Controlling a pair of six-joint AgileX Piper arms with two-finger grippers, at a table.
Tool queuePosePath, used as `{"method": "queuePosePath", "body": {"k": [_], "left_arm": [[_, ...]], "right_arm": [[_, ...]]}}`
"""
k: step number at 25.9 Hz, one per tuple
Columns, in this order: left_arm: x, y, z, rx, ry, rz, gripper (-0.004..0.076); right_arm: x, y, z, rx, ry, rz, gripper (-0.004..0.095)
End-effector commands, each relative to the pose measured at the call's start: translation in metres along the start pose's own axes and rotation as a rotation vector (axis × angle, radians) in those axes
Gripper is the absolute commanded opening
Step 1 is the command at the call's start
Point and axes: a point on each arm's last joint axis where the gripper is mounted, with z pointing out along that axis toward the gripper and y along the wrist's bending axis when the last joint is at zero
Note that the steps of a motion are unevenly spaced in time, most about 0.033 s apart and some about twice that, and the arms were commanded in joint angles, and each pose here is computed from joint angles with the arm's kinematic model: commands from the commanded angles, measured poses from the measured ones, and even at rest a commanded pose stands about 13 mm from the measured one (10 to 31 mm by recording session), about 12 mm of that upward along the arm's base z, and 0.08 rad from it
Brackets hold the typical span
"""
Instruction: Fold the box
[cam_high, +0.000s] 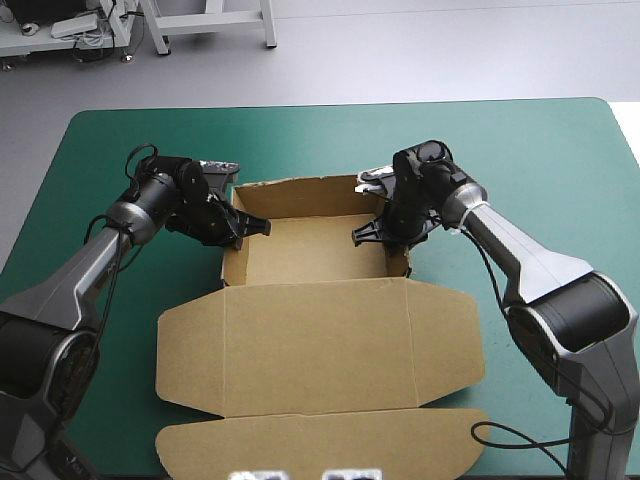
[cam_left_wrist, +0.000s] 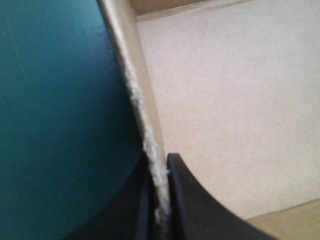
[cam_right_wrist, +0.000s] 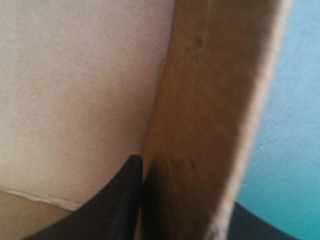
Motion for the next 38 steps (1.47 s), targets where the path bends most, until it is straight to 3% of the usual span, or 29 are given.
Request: {"method": "queuePosePath", "body": {"k": [1,2,6,13,19,24,29,32,36,38], "left_arm": [[0.006,-0.015,-0.009,0.079,0.041,-0.011,0.0149],[0.006,-0.015,-0.009,0.088,0.044,-0.016,0.0239],[0.005,-0.016,-0.009,0.097,0.037,-0.021,0.0477],[0.001,-0.016,-0.017,0.089,0.019,-0.010,0.0496],[-0.016,-0.013,-0.063,-0.026,-0.036,0.069,0.0496],[-0.026,-0.015,-0.114,-0.067,-0.187,0.094,0.0496],[-0.023,-0.022,-0.164,-0.048,-0.341,0.107,0.0419],[-0.012,-0.024,-0.197,-0.035,-0.433,0.113,0.0283],[0.016,-0.025,-0.245,-0.034,-0.559,0.146,-0.0011],[0.032,-0.024,-0.267,-0.045,-0.615,0.178,-0.0009]], "right_arm": [[0.003,-0.003,-0.026,0.044,-0.037,-0.008,0.0453],[0.001,-0.003,-0.028,0.050,-0.048,-0.010,0.0517],[-0.006,-0.002,-0.045,0.046,-0.108,-0.012,0.0527],[-0.017,0.000,-0.071,0.033,-0.206,-0.012,0.0527],[-0.018,0.002,-0.105,0.009,-0.306,-0.011,0.0527],[-0.011,-0.003,-0.151,0.064,-0.439,-0.028,0.0527],[0.005,-0.011,-0.190,0.133,-0.541,-0.033,0.0527],[0.014,-0.014,-0.207,0.154,-0.584,-0.031,0.0527],[0.020,-0.015,-0.216,0.164,-0.606,-0.030,0.0517],[0.020,-0.014,-0.216,0.145,-0.605,-0.022,0.0511]]}}
